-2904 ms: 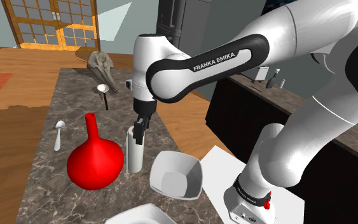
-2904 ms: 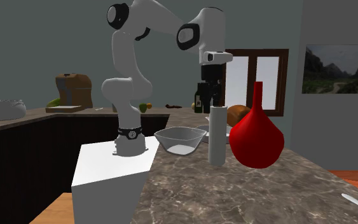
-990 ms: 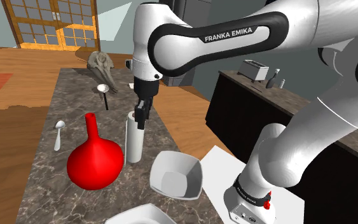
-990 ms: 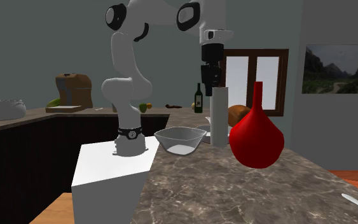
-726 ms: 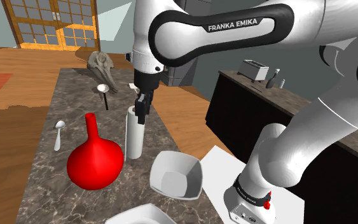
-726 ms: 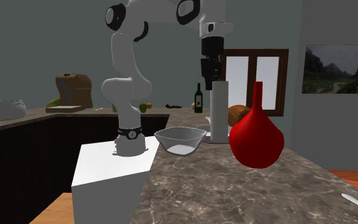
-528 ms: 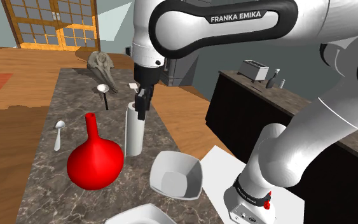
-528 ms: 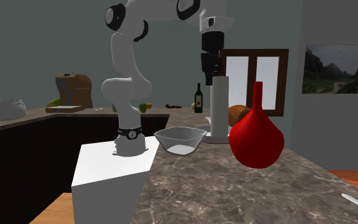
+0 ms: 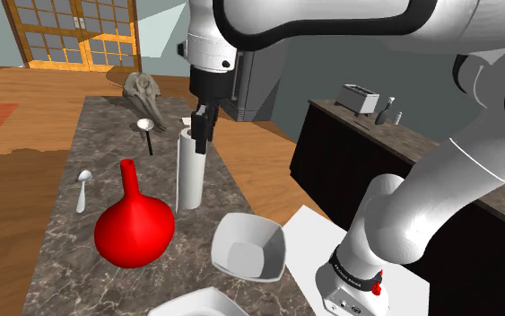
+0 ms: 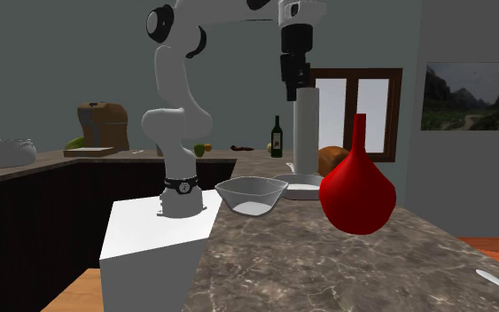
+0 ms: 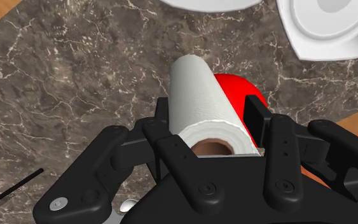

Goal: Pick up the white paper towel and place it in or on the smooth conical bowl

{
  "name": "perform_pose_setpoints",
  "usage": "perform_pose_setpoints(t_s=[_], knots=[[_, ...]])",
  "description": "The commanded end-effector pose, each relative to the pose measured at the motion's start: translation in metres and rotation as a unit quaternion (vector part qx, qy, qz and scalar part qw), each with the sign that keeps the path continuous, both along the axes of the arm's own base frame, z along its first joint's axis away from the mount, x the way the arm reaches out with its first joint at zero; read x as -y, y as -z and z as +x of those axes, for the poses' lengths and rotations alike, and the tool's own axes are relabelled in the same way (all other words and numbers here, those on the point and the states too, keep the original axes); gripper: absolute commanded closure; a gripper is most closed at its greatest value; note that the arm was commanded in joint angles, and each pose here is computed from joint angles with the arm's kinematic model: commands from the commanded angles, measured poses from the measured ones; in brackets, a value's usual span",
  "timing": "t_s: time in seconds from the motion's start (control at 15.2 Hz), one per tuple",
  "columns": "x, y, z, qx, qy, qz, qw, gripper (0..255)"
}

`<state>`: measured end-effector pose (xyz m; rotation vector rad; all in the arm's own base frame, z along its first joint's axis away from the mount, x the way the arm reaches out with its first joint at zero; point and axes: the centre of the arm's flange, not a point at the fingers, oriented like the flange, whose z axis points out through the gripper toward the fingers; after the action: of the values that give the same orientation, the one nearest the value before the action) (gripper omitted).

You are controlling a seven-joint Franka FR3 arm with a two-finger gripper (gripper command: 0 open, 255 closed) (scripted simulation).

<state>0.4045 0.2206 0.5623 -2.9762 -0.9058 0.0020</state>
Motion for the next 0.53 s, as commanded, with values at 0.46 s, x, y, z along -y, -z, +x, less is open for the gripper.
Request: perform_pose_setpoints(t_s=[0.46], knots=[[0.025, -0.051, -0.079, 0.0, 0.0, 0.0, 1.0, 255]])
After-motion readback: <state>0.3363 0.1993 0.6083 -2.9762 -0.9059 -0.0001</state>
